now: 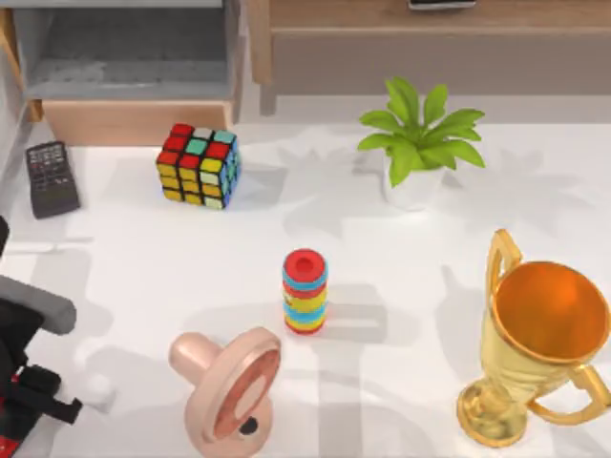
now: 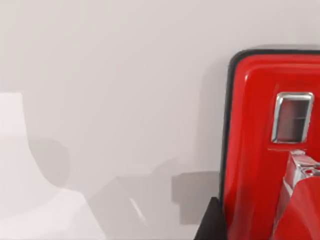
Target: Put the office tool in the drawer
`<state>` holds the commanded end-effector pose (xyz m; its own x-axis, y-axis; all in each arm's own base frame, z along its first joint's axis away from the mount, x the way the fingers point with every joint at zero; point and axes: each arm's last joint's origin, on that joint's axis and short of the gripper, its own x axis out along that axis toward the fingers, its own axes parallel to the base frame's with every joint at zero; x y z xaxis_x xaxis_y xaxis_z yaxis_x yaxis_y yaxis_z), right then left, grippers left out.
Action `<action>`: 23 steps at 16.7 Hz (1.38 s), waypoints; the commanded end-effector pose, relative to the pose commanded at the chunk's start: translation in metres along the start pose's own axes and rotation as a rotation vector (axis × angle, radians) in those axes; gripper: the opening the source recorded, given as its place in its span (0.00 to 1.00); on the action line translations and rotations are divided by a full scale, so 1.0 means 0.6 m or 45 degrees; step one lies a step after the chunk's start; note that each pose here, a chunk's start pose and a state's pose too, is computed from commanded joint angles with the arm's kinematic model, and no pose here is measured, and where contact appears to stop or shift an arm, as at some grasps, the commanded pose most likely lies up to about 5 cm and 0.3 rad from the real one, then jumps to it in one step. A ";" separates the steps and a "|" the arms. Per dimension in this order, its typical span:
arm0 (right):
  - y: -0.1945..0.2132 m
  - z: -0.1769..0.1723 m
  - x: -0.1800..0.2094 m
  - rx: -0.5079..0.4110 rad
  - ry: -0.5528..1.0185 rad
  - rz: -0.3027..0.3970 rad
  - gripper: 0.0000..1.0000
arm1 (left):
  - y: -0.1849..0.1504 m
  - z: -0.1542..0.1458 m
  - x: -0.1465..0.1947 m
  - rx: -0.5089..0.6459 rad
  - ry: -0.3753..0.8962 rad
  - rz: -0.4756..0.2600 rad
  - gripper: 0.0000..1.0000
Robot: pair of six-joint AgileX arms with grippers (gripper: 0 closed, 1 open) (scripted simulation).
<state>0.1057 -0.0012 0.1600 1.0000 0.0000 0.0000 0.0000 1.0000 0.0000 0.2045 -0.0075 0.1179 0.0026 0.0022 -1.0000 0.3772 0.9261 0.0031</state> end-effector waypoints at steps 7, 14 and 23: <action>0.000 0.000 0.000 0.000 0.000 0.000 1.00 | 0.000 0.000 -0.035 0.001 0.012 -0.004 0.00; 0.000 0.000 0.000 0.000 0.000 0.000 1.00 | 0.000 0.000 -0.048 0.002 0.006 -0.001 0.00; 0.000 0.000 0.000 0.000 0.000 0.000 1.00 | 0.103 0.125 -0.214 -0.128 -0.542 0.246 0.00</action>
<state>0.1057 -0.0012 0.1600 1.0000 0.0000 0.0000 0.0000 1.0000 0.0000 0.2971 0.0211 0.2466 0.4512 0.0424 -0.8914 0.2408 0.9560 0.1673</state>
